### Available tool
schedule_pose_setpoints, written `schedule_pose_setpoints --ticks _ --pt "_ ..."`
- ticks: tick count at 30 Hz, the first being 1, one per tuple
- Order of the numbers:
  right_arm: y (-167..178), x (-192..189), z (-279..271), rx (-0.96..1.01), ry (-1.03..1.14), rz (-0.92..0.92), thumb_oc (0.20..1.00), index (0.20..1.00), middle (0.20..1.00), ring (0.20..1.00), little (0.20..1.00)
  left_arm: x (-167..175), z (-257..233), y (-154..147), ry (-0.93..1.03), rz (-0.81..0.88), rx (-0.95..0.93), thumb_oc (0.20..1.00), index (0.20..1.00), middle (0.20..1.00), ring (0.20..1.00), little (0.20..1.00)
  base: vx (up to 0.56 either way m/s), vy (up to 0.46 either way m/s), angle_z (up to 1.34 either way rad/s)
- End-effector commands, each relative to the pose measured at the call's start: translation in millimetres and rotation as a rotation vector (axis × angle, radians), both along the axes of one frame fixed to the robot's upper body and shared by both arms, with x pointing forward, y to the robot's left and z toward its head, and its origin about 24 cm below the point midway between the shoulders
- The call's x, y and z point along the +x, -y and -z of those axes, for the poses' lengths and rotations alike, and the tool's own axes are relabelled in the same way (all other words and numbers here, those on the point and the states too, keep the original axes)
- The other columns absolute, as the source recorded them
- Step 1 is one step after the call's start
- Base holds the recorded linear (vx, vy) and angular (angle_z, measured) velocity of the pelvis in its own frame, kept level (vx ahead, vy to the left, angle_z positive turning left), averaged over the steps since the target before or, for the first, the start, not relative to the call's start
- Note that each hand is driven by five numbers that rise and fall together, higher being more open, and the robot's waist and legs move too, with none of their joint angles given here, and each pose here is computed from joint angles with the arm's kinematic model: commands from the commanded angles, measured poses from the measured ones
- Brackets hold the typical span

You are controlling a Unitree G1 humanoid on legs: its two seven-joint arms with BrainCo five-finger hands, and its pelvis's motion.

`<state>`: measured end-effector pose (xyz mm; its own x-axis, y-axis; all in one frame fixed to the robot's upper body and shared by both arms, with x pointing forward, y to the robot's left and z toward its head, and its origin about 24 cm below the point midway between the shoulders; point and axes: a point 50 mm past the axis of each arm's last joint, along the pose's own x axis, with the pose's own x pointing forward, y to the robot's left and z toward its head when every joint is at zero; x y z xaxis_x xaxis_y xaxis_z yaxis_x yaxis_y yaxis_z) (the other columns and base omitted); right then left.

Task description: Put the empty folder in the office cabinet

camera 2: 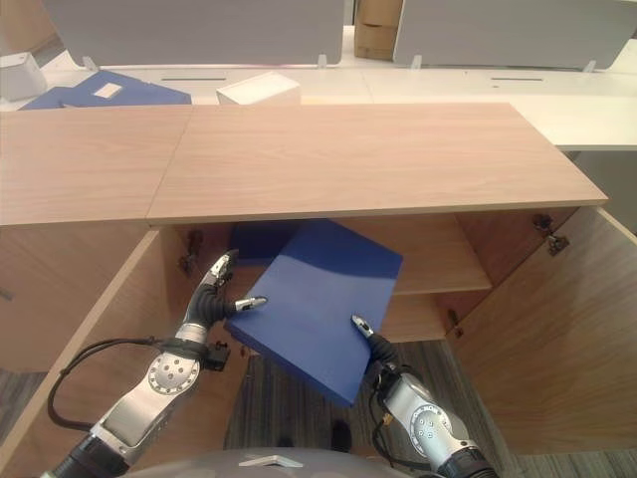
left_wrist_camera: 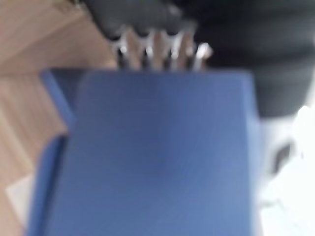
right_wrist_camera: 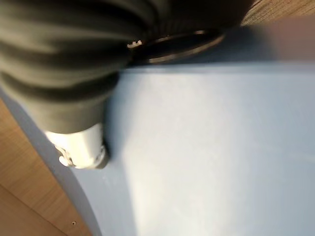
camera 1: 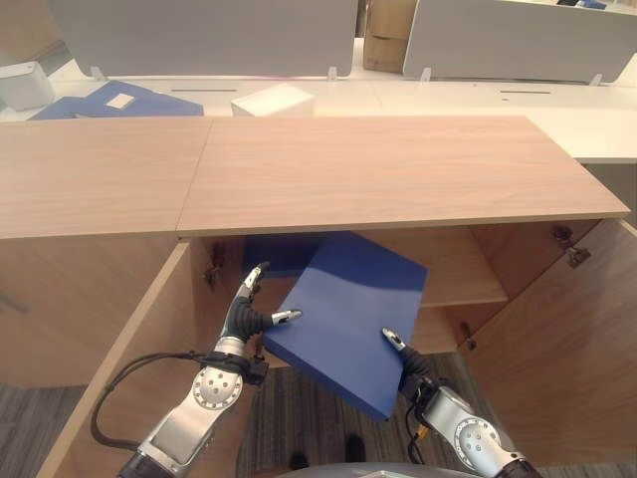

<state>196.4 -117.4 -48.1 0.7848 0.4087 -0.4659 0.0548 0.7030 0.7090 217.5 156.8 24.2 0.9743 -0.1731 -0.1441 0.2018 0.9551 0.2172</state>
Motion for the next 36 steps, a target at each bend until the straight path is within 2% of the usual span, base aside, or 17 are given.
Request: schedule_pose_setpoints --ticks 1,3,7,14,17,19,23,26,36 --pt "11 38 -34 0.022 0.209 0.084 0.2 0.2 0.2 0.2 0.2 12 -3 -25 0.001 -0.1 0.016 1.0 1.0 1.0 1.0 1.0 0.05 0.013 0.01" --pt "12 39 -33 0.023 0.205 0.089 0.2 0.2 0.2 0.2 0.2 8 11 -27 -0.084 -0.105 0.028 1.0 1.0 1.0 1.0 1.0 0.04 0.015 0.01" --pt "13 38 -32 0.021 0.2 0.088 0.2 0.2 0.2 0.2 0.2 3 24 -29 -0.136 -0.108 0.067 1.0 1.0 1.0 1.0 1.0 0.01 0.004 -0.01" --pt "16 37 -31 0.011 0.195 0.074 0.2 0.2 0.2 0.2 0.2 -25 72 -37 -0.367 -0.112 0.13 1.0 1.0 1.0 1.0 1.0 0.02 0.016 -0.01" --pt "16 37 -30 0.011 0.193 0.067 0.2 0.2 0.2 0.2 0.2 -38 91 -34 -0.478 -0.101 0.088 1.0 1.0 1.0 1.0 1.0 0.0 0.0 0.0" --pt "15 37 -29 0.014 0.192 0.06 0.2 0.2 0.2 0.2 0.2 -52 109 -29 -0.625 -0.108 -0.006 1.0 1.0 1.0 1.0 1.0 0.0 0.0 0.0" --pt "12 39 -30 0.016 0.194 0.047 0.2 0.2 0.2 0.2 0.2 -80 143 -27 -0.816 -0.202 -0.045 1.0 1.0 1.0 1.0 1.0 0.01 0.002 -0.01" --pt "7 41 -31 0.022 0.19 0.032 0.2 0.2 0.2 0.2 0.2 -111 171 -36 -0.97 -0.373 -0.062 1.0 1.0 1.0 1.0 1.0 0.05 0.01 -0.06" --pt "3 40 -29 0.025 0.171 0.024 0.2 0.2 0.2 0.2 0.2 -130 183 -44 -1.032 -0.483 -0.062 1.0 1.0 1.0 1.0 1.0 0.02 0.024 -0.06"
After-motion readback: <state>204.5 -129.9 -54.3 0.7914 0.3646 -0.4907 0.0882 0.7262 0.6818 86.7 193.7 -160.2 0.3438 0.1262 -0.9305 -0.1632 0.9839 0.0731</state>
